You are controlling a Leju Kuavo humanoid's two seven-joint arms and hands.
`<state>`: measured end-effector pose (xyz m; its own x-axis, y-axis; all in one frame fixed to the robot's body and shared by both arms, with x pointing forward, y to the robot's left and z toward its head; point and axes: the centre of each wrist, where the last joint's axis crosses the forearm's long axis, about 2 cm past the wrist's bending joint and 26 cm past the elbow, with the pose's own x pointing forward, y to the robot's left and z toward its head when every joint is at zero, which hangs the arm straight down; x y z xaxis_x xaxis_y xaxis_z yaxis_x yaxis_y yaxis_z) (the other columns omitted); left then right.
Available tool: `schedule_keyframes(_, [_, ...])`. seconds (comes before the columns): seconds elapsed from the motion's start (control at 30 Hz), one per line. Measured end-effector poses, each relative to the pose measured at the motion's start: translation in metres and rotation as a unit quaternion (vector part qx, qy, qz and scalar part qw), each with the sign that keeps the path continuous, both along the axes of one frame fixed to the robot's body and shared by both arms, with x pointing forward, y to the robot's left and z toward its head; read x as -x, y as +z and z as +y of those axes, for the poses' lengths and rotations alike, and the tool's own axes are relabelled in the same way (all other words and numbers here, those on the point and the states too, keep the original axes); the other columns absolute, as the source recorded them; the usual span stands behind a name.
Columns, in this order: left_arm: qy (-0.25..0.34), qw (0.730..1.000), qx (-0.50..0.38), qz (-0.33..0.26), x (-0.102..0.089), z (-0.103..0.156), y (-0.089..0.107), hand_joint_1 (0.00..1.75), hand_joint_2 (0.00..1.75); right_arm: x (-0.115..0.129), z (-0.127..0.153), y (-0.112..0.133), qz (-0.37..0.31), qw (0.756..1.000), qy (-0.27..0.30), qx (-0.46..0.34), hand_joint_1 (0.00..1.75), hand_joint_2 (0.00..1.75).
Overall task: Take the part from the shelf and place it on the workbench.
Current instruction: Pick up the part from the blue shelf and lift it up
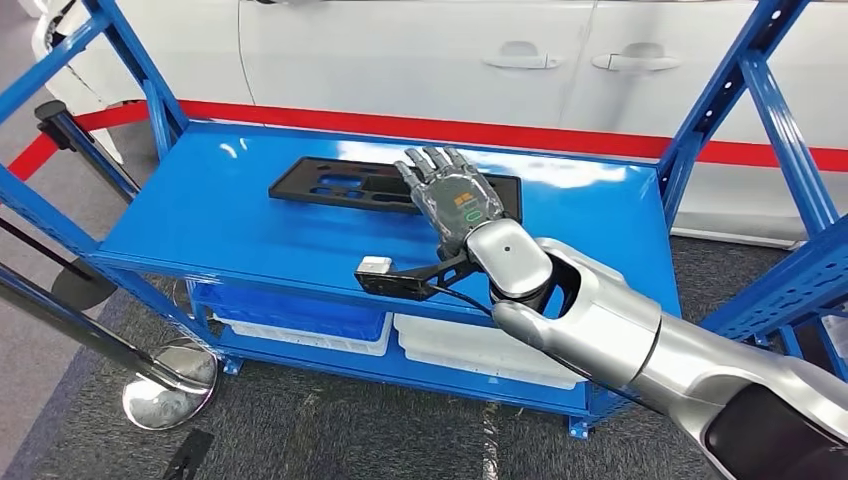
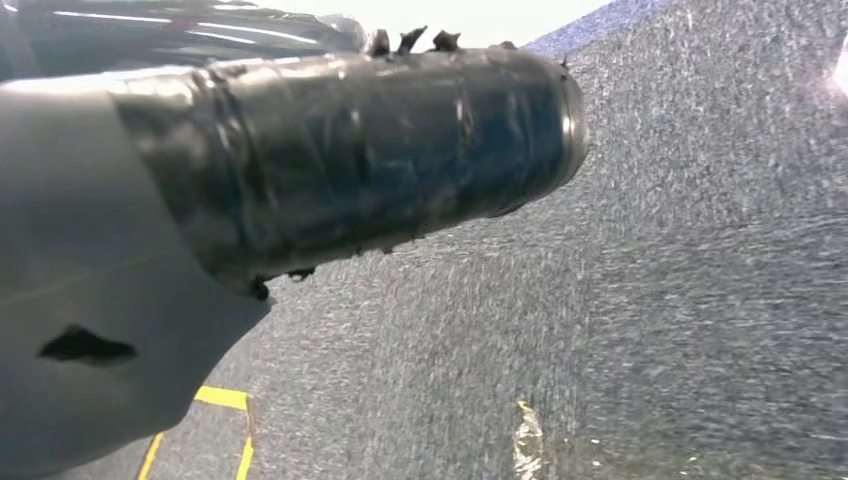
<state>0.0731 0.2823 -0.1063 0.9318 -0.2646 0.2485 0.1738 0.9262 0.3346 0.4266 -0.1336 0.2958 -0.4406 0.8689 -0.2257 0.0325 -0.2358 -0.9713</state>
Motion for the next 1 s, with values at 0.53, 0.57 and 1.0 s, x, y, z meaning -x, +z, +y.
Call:
schedule_keyframes(0.53, [0.002,1.000,0.002,0.001,0.000,0.000,0.000,0.00,0.00,0.002,0.002,-0.019,0.040,0.999,0.004,0.027,0.00,1.75])
schedule_keyframes(0.57, [0.002,1.000,0.002,0.001,0.000,0.000,0.000,0.00,0.00,0.003,0.002,-0.022,0.045,0.999,0.005,0.028,0.00,1.75])
schedule_keyframes(1.0, [0.002,1.000,0.005,0.000,0.000,-0.003,0.000,0.00,0.00,0.008,0.016,-0.030,0.101,0.994,0.030,0.029,0.00,1.75])
